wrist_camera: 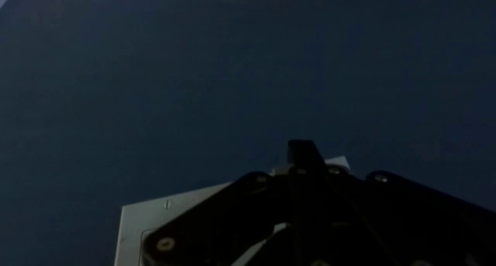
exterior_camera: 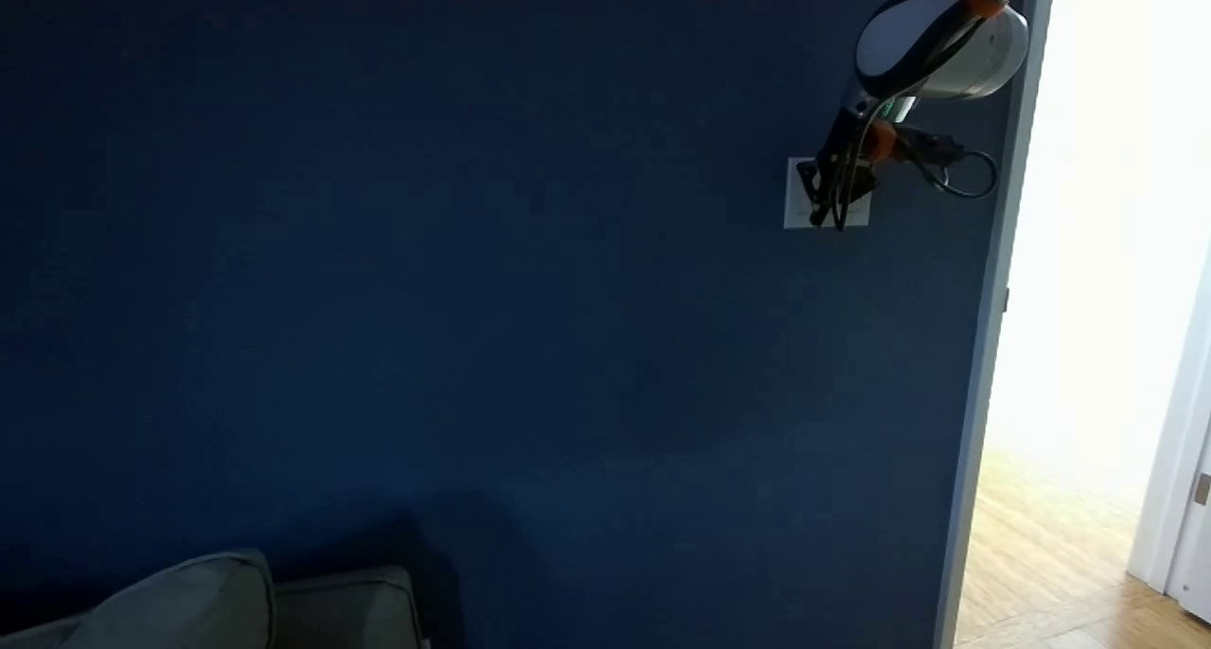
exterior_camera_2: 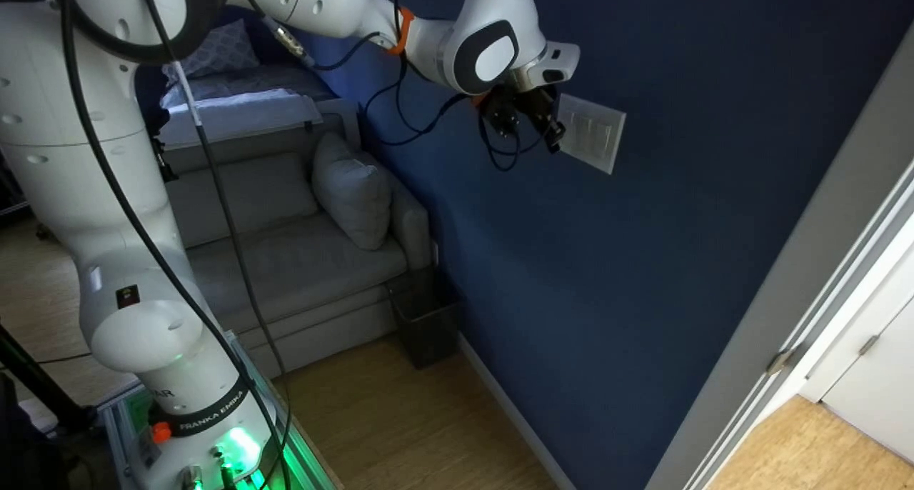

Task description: Flip the middle and left light switch on the wall

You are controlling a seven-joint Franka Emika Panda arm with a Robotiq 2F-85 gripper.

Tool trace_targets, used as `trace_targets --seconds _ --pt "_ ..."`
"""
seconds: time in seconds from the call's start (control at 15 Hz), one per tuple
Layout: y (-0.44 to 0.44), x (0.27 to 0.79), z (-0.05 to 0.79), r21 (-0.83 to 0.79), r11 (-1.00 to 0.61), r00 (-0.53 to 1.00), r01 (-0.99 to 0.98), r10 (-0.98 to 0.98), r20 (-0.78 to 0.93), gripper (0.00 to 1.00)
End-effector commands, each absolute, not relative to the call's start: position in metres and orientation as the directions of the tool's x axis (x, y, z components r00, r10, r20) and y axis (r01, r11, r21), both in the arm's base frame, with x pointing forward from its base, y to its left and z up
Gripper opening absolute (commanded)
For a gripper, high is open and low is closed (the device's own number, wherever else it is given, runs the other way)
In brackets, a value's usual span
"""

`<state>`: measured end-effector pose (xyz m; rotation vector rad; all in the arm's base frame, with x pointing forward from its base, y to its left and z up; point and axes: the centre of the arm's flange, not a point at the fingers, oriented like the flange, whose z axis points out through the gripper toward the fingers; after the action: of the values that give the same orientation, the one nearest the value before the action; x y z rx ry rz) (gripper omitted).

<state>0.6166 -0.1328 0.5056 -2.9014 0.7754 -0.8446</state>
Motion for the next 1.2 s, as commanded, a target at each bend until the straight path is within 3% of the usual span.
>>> trace_targets --seconds 0.0,0.13,0.2,0.27,0.4,0.93,1.13 --pt "-0.124 0.597 0.527 -0.172 -0.865 0.769 -0.472 -0.499 0.399 0.00" --pt "-0.116 0.581 0.541 -0.153 -0.865 0.797 -0.477 -0.500 0.339 0.00" --pt "-0.112 0.571 0.550 -0.145 -0.867 0.808 -0.477 -0.498 0.314 0.26" --pt "-0.108 0.562 0.559 -0.134 -0.870 0.815 -0.475 -0.492 0.307 0.27" --pt "-0.103 0.545 0.578 -0.125 -0.874 0.820 -0.470 -0.485 0.304 0.39" --pt "-0.084 0.488 0.641 -0.126 -0.898 0.809 -0.422 -0.435 0.396 0.94" --pt "-0.082 0.473 0.649 -0.126 -0.903 0.807 -0.411 -0.425 0.410 1.00"
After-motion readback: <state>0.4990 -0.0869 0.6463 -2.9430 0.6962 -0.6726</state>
